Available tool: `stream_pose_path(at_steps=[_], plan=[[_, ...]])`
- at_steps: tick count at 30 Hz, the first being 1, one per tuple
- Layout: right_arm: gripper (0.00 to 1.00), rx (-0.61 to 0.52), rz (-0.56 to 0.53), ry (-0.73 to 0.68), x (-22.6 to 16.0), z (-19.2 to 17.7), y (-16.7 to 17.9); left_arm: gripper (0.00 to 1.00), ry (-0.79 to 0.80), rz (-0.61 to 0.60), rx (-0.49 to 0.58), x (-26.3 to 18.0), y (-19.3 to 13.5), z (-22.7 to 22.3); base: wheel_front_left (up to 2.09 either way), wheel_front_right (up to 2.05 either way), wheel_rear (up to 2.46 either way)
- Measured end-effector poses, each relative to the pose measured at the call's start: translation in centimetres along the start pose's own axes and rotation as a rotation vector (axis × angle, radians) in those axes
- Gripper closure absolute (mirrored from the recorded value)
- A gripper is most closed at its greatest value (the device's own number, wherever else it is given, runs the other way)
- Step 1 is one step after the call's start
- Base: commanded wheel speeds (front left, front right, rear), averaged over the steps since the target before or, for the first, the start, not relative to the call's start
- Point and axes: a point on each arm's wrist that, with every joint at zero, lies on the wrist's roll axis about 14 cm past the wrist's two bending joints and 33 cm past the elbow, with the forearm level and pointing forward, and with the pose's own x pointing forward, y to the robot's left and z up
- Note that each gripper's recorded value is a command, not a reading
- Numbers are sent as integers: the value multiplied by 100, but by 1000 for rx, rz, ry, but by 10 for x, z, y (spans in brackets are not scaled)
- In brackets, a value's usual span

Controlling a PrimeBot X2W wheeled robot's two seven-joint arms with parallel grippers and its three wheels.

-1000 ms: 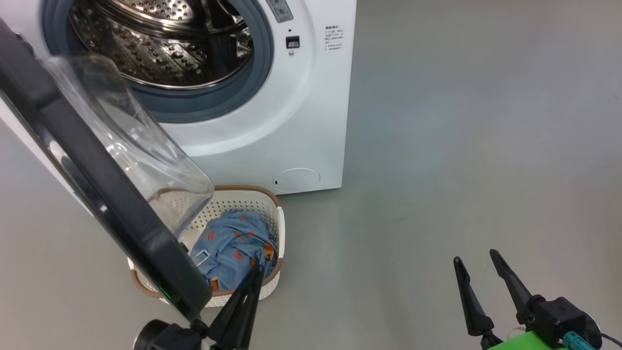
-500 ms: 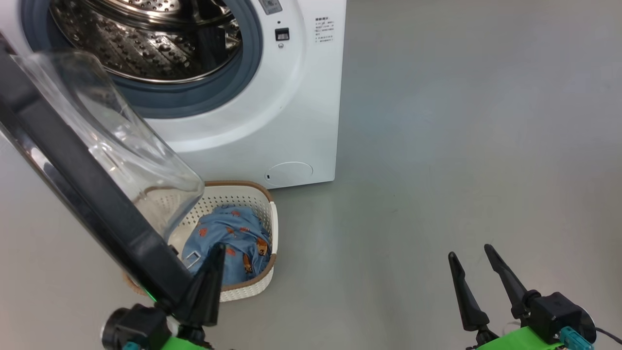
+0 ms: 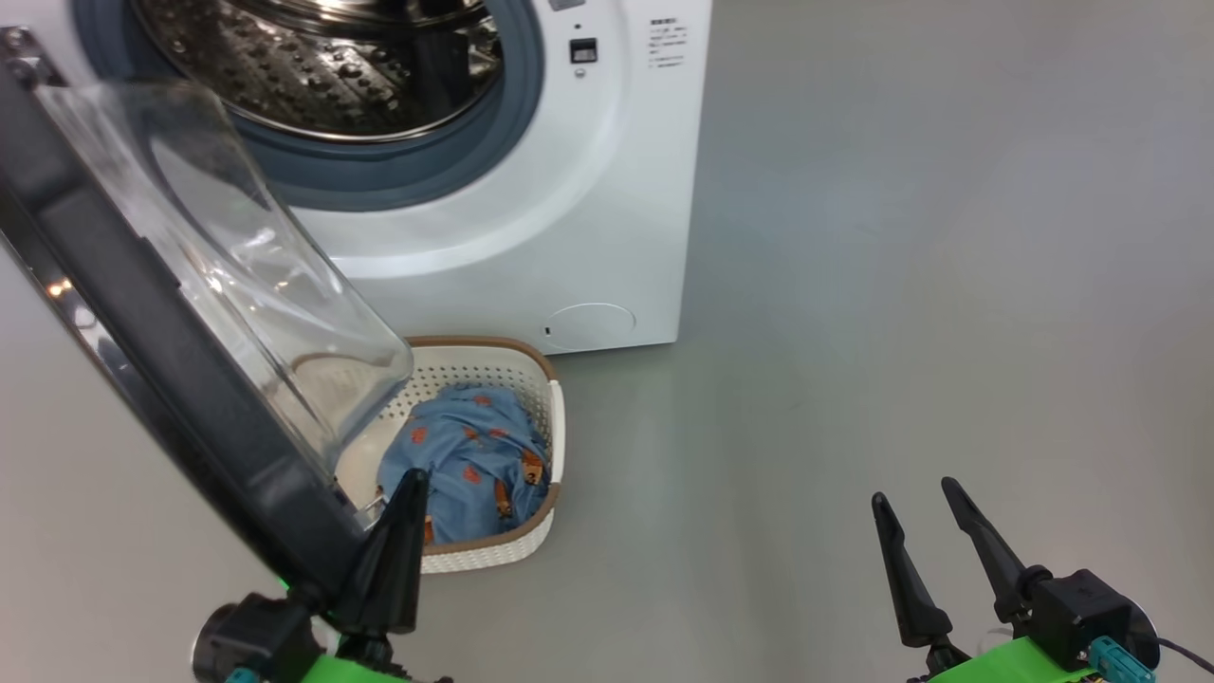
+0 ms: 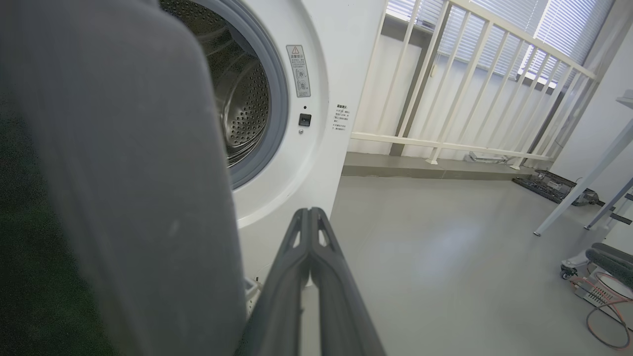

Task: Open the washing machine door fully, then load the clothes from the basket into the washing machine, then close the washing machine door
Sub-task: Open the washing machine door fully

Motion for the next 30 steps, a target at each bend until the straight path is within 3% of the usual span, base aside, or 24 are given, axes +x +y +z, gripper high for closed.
stream_pose_path(at_steps=[19, 30], plan=[[0, 18, 121, 7, 19, -5, 38, 100, -30, 238, 42, -52, 52, 16, 0, 0, 0], [0, 21, 172, -5, 23, -1, 55, 100, -75, 527, 74, -97, 118, 35, 0, 0, 0]])
